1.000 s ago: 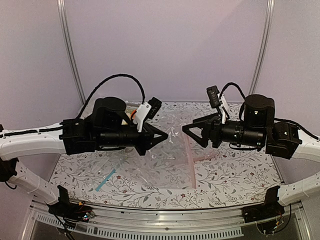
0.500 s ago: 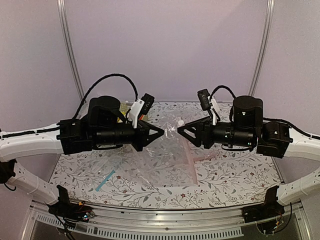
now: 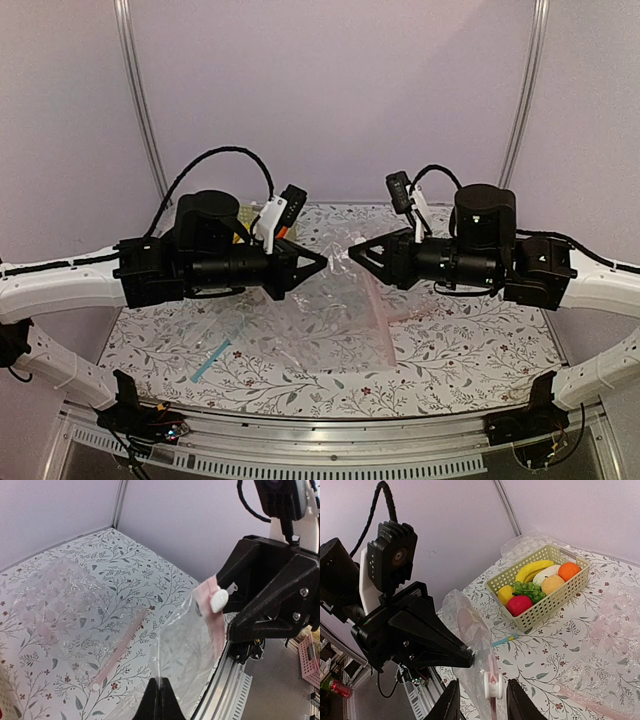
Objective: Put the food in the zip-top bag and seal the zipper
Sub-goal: Pass from the left arm to the right
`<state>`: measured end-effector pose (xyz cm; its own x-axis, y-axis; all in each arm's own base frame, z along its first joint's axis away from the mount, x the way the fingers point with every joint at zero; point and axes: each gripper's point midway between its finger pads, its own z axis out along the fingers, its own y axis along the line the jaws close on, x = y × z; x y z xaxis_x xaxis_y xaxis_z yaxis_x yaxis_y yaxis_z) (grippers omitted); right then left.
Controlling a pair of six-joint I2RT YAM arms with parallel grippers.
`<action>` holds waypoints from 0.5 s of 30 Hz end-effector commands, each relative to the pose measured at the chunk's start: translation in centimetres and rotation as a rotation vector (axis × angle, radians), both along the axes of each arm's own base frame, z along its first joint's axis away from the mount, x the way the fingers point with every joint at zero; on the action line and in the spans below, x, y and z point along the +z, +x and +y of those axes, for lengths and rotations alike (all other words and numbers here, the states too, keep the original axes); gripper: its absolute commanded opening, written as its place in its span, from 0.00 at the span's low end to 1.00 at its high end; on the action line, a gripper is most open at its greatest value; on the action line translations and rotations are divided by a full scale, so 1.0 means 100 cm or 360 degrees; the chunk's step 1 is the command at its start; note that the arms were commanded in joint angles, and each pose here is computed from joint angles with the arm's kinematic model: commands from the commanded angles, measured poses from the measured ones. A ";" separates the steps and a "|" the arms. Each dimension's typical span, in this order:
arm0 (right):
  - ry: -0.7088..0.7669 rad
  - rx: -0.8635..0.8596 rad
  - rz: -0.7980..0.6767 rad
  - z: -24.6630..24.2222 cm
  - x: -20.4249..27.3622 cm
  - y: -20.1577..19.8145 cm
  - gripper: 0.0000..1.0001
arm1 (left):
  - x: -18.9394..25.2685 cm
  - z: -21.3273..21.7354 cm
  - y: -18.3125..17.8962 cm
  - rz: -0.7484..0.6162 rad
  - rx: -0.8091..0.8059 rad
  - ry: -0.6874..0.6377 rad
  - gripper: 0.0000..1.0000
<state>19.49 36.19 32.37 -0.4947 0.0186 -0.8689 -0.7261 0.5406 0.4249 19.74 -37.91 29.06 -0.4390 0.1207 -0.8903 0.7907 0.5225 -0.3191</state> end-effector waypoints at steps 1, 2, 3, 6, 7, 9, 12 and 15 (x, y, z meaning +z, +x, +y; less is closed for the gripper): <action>0.0025 -0.0022 -0.0017 0.002 0.010 0.005 0.30 | 0.005 0.005 0.002 -0.0006 0.0008 -0.0036 0.00; 0.0024 -0.0026 -0.0017 0.002 0.010 0.005 0.28 | 0.005 0.005 0.003 -0.0006 0.0011 -0.0036 0.00; 0.0023 -0.0027 -0.0018 0.002 0.010 0.005 0.27 | 0.004 0.005 0.003 -0.0003 0.0009 -0.0034 0.00; 0.0023 -0.0050 -0.0026 0.001 0.011 0.008 0.25 | 0.004 0.006 0.003 0.0000 0.0008 -0.0038 0.00; 0.0024 -0.0059 -0.0030 0.000 0.012 0.009 0.25 | 0.005 0.006 0.003 0.0002 0.0008 -0.0040 0.00; 0.0023 -0.0073 -0.0038 -0.001 0.013 0.010 0.25 | 0.005 0.005 0.002 0.0002 0.0004 -0.0044 0.00; 0.0023 -0.0084 -0.0043 -0.001 0.014 0.011 0.24 | 0.005 0.005 0.002 0.0004 0.0000 -0.0047 0.00; 0.0020 -0.0080 -0.0039 -0.001 0.013 0.011 0.20 | 0.006 0.005 0.001 0.0004 -0.0003 -0.0049 0.00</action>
